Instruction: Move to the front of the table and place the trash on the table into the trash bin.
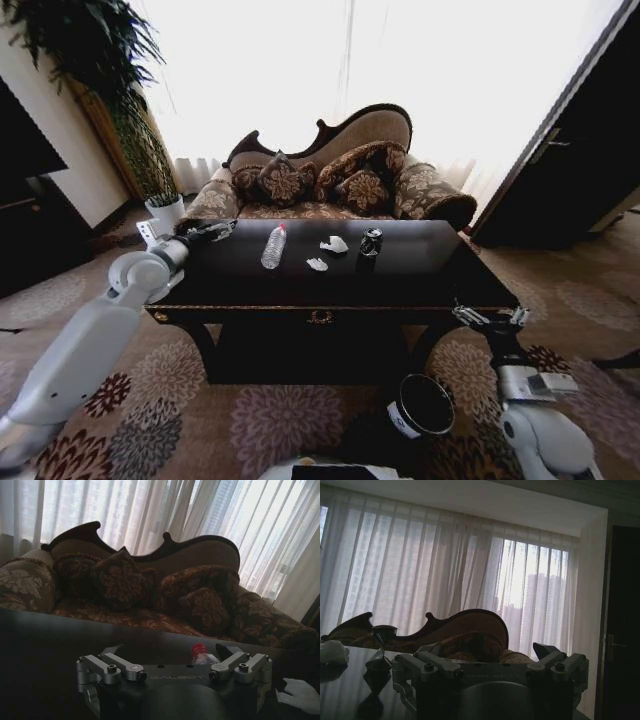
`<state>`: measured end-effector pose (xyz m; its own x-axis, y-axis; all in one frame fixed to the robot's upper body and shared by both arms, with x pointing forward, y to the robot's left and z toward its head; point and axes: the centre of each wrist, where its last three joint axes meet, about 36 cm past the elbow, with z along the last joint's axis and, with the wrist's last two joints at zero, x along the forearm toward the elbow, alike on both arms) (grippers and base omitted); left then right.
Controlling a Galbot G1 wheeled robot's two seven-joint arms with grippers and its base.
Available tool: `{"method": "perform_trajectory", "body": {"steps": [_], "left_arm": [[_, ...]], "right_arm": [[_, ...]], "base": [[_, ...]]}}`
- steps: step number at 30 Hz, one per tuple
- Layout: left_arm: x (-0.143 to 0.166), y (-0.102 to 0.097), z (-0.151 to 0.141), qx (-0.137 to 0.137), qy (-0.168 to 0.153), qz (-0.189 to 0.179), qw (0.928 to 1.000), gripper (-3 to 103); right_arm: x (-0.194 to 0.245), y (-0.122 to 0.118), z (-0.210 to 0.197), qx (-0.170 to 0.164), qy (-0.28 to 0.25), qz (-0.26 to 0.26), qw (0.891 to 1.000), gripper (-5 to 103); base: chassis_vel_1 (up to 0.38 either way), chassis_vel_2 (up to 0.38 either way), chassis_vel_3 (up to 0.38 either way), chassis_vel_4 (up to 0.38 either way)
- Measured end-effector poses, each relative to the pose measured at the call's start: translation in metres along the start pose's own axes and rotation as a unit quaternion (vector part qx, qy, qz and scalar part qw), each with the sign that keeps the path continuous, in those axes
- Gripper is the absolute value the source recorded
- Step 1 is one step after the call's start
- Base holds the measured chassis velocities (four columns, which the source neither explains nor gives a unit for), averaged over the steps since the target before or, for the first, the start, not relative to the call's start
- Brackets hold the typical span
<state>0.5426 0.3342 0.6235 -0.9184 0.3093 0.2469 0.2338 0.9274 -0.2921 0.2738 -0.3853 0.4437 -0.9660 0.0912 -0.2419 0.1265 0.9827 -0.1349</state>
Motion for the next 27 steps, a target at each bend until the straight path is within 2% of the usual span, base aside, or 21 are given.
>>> {"method": "perform_trajectory", "body": {"steps": [5, 9, 14, 18, 27], "left_arm": [[-0.029, -0.024, -0.026, -0.003, 0.035, 0.022, 0.9991, 100], [-0.048, -0.046, -0.032, -0.009, 0.065, 0.038, 0.9971, 100], [-0.053, -0.052, -0.022, -0.003, 0.096, 0.033, 0.9949, 100], [-0.053, -0.047, -0.003, -0.012, 0.131, 0.012, 0.9912, 100], [-0.063, -0.051, 0.007, -0.015, 0.125, 0.030, 0.9915, 100]], "right_arm": [[0.005, 0.002, 0.003, -0.001, 0.001, 0.006, 1.000, 100], [0.006, 0.004, 0.005, -0.003, 0.000, 0.009, 1.000, 100], [0.007, 0.004, 0.005, -0.004, -0.001, 0.009, 1.000, 100], [0.008, 0.004, 0.006, -0.002, -0.001, 0.008, 1.000, 100], [0.011, 0.009, 0.007, 0.001, 0.002, 0.005, 1.000, 100]], "base": [[0.000, 0.000, 0.000, 0.000], [0.000, 0.000, 0.000, 0.000], [0.000, 0.000, 0.000, 0.000], [0.000, 0.000, 0.000, 0.000], [0.000, 0.000, 0.000, 0.000]]}}
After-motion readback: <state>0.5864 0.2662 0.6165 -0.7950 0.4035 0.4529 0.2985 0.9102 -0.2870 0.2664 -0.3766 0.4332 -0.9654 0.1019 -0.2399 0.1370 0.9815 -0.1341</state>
